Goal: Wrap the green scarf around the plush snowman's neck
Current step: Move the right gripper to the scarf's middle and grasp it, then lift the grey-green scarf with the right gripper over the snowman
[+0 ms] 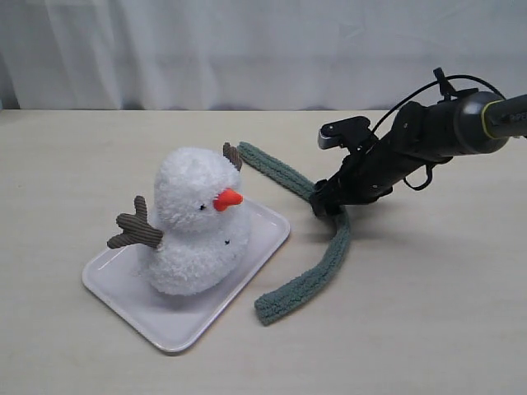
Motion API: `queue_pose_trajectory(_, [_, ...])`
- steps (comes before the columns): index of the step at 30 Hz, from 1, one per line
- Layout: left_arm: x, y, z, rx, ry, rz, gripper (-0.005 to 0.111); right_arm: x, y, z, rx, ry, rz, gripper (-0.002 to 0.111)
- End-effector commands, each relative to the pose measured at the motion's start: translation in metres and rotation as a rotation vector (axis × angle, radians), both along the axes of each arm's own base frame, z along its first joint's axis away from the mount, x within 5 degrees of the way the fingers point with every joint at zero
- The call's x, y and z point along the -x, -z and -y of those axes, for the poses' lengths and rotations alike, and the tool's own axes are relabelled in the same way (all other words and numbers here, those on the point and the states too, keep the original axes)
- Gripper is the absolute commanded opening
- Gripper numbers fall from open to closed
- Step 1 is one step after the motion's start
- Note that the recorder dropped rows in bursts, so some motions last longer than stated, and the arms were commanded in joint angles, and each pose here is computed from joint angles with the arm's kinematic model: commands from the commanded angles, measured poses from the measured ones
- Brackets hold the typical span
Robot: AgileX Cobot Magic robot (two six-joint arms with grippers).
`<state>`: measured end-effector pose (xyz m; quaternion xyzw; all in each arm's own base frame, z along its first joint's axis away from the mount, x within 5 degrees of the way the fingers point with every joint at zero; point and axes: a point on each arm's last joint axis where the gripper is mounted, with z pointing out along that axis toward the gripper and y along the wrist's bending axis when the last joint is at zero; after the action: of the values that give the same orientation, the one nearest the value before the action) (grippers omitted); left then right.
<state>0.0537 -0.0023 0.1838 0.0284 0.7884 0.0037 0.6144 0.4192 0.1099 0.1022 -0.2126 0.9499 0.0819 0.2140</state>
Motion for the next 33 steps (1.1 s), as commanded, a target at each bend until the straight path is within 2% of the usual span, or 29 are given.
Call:
queue_pose_trajectory(1, [0.0,0.0,0.0,-0.004,0.002,0.012,0.0,0.005,0.012,0.0,0.005,-0.011,-0.061,0.059])
queue_pose_trajectory(7, [0.0,0.0,0.0,-0.004,0.002,0.012,0.0,0.011,0.012,-0.003,-0.029,-0.004,-0.127,0.027])
queue_pose_trajectory(10, [0.0,0.0,0.0,-0.004,0.002,0.012,0.0,0.012,0.005,-0.003,-0.027,-0.021,-0.133,0.005])
queue_pose_trajectory(15, [0.0,0.0,0.0,-0.004,0.002,0.012,0.0,0.015,-0.027,-0.003,-0.041,-0.037,-0.088,0.004])
queue_pose_trajectory(23, [0.0,0.0,0.0,-0.004,0.002,0.012,0.0,0.032,-0.111,0.0,-0.053,-0.086,0.045,0.004])
queue_pose_trajectory(33, [0.0,0.0,0.0,-0.004,0.002,0.012,0.0,0.087,-0.222,0.001,-0.064,-0.173,0.26,0.004])
